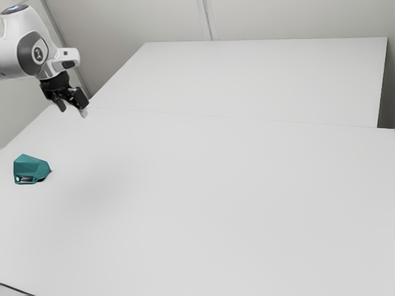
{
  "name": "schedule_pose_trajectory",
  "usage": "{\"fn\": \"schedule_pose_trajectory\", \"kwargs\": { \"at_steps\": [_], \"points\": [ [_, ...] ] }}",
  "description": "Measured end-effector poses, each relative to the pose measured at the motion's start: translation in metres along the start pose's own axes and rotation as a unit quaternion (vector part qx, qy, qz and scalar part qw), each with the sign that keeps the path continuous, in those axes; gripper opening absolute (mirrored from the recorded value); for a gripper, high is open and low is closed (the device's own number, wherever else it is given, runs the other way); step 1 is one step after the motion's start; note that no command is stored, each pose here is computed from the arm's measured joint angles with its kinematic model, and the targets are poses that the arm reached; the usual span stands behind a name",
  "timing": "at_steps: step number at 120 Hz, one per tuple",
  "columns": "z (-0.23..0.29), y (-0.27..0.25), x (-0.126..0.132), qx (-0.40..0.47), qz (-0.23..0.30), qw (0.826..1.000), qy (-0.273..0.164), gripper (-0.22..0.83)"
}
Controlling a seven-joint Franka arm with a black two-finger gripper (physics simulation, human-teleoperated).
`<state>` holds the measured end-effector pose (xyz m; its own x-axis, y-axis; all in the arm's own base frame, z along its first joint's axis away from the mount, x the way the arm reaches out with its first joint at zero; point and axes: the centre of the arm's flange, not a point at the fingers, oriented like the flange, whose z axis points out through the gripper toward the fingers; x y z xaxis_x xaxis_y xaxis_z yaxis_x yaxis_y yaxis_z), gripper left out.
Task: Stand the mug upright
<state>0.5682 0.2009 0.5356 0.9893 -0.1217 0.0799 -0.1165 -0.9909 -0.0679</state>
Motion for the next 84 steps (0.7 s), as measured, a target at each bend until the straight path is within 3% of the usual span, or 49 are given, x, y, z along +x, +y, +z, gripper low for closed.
{"fn": "schedule_pose_trajectory", "kwargs": {
  "at_steps": [20,47,84],
  "points": [
    [0.004,-0.027,-0.012,-0.011,-0.031,0.999,0.02,0.61],
    [0.008,-0.139,-0.045,0.009,-0.096,0.995,0.033,0.62],
    [0.051,-0.261,-0.064,0.023,-0.117,0.992,0.042,0.61]
  ]
}}
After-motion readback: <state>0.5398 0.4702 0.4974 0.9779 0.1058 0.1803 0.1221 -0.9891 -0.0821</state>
